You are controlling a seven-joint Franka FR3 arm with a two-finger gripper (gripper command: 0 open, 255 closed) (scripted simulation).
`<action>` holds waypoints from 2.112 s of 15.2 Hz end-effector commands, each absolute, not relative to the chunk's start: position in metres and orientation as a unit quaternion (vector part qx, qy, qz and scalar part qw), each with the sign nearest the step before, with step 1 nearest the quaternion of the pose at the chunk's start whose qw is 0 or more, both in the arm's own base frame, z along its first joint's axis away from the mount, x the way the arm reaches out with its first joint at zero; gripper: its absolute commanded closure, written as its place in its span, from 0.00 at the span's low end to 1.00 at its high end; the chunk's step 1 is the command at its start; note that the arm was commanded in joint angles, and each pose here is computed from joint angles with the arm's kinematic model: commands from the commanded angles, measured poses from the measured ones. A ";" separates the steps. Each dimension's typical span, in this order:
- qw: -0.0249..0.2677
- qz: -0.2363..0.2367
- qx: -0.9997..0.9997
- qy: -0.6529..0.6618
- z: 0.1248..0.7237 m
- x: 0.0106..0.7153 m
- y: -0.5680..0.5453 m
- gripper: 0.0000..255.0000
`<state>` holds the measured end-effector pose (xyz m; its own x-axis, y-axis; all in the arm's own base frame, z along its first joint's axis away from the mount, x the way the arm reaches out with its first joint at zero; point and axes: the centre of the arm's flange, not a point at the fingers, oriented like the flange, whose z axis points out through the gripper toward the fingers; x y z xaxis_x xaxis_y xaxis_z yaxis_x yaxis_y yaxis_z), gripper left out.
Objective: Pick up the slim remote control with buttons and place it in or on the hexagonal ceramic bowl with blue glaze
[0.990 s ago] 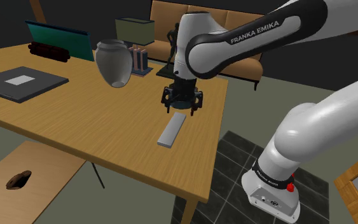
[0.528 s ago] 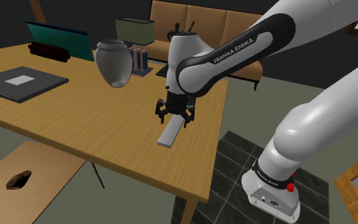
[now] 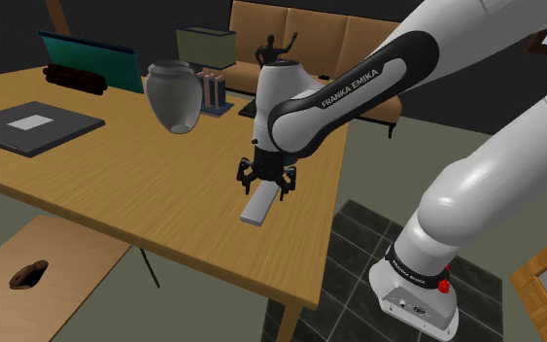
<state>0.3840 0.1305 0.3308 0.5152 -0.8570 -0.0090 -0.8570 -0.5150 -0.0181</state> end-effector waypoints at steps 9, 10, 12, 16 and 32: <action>0.010 -0.001 -0.870 0.492 0.331 0.384 0.130 1.00; 0.010 -0.001 -0.870 0.492 0.331 0.384 0.130 1.00; 0.010 -0.001 -0.870 0.492 0.331 0.384 0.131 1.00; 0.010 -0.001 -0.870 0.492 0.352 0.384 0.131 1.00; 0.010 -0.001 -0.870 0.492 0.436 0.384 0.131 1.00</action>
<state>0.3837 0.1305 0.4307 0.5153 -0.8570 -0.0089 -0.8570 -0.5151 -0.0185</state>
